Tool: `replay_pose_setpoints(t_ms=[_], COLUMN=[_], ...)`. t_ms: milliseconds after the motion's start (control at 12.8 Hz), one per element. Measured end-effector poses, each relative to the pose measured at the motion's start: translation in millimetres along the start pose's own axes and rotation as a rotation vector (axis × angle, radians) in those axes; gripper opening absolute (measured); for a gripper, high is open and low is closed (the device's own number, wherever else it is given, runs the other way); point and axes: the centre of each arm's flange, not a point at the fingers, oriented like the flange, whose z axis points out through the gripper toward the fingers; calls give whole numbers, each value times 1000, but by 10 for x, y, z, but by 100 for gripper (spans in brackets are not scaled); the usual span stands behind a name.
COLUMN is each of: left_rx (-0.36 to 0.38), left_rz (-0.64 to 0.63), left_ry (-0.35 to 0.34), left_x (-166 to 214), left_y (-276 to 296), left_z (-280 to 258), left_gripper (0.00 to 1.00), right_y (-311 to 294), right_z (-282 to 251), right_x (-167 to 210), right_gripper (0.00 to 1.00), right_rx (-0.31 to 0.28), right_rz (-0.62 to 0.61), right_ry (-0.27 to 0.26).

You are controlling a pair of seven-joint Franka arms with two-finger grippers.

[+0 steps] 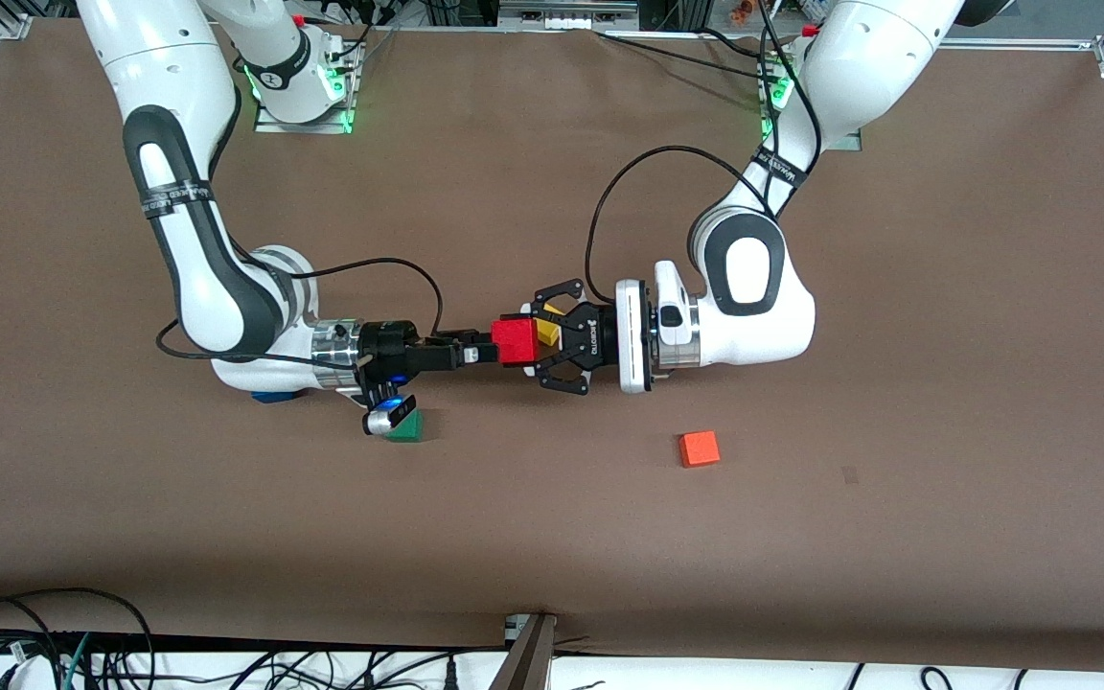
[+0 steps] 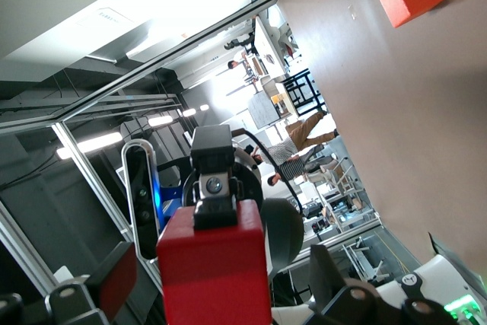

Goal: Pass red block to right arm, stack on blue
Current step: 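Bring the red cube to the right gripper and close it, then open the left gripper while the right gripper pulls the red cube away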

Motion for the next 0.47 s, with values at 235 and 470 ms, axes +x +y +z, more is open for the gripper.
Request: replay_pose_setpoints(t_ms=[235, 470], left_rx=[0, 7], left_rz=[-1, -23], left_ry=[1, 34], left_x=[1, 16], left_y=[0, -2], left_z=[0, 2], left_gripper=[56, 56], right_y=[-40, -136], right_z=[32, 35], right_x=[-24, -69], right_gripper=[100, 100], right_rx=[4, 7], right_rz=[-9, -23], right_ry=[2, 0])
